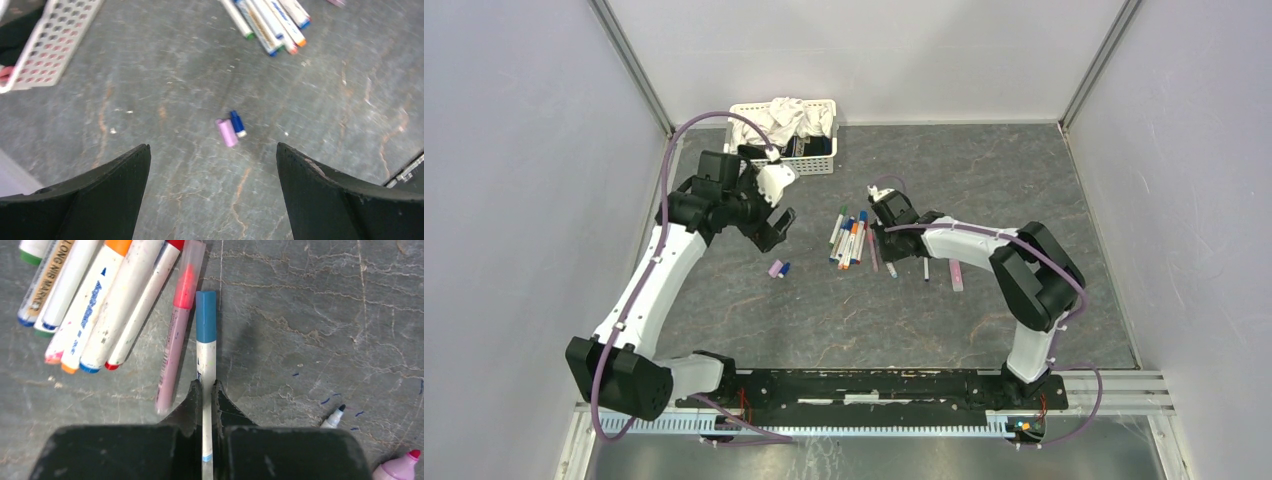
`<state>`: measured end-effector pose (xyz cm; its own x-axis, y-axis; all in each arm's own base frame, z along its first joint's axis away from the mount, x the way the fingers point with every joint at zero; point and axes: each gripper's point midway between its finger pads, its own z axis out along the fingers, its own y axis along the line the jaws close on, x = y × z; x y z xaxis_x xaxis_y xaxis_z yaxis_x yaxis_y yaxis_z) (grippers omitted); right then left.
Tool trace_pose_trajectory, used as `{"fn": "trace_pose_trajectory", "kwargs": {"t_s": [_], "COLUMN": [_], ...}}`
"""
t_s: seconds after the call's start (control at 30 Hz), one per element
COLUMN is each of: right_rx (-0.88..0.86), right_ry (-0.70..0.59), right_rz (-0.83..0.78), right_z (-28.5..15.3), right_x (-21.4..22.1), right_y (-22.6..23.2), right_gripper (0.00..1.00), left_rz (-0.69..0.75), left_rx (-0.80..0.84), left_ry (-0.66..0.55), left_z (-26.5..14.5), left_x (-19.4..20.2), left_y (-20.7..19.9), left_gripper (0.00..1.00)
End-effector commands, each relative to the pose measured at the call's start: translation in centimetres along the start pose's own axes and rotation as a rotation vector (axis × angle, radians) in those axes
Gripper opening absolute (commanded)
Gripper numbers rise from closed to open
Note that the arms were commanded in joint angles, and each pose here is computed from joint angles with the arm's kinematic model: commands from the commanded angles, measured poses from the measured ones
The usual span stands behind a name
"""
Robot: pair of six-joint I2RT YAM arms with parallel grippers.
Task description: Open the pen caps
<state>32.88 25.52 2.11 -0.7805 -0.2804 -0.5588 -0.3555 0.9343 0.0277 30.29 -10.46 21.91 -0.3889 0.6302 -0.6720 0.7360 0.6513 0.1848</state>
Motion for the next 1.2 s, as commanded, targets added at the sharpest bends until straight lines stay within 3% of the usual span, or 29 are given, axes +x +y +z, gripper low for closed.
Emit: {"fn": "trace_pose_trajectory", "kwargs": {"t_s": [0.0, 0.13, 0.33, 0.57, 0.77, 0.87, 1.17], "right_rx": [-0.206, -0.442, -0.814, -1.064, -1.194, -1.215, -1.254], "right_ry": [-0.046, -0.045, 0.0, 0.049, 0.058, 0.073, 0.096], "right_rz": [0.013, -0.04, -0.108, -0.21, -0.234, -0.24, -0.219], "right_z": [-3.9, -7.0, -11.6, -15.3, -17.1, -17.2, -17.0], "right_x": [-2.8, -3.5, -2.3, -1.7, -1.4, -1.2, -1.2], "right_y": [1.6, 4.8, 11.1, 17.2, 19.7, 20.0, 20.7], "right_gripper": [0.0, 0.0, 0.0, 0.0, 0.0, 0.0, 0.0], "left_rz": [0.115, 0.241, 0.382, 0.516, 0.574, 0.603, 0.639], "left_rx": [0.192, 0.264, 0.346, 0.458, 0.533, 0.56, 0.609], "left_ry": [-0.065, -0.141, -0.15, -0.106, -0.09, -0.075, -0.068], "left_z": [-0.1, -0.7, 0.0, 1.0, 1.0, 0.9, 0.4], "left_x": [1.0, 0.7, 1.0, 3.1, 4.4, 5.1, 5.8], "left_y": [-4.2, -6.4, -9.4, -12.1, -13.6, -14.0, -14.7], "left_gripper": [1.0, 1.0, 1.0, 1.0, 0.93, 0.84, 0.46]}}
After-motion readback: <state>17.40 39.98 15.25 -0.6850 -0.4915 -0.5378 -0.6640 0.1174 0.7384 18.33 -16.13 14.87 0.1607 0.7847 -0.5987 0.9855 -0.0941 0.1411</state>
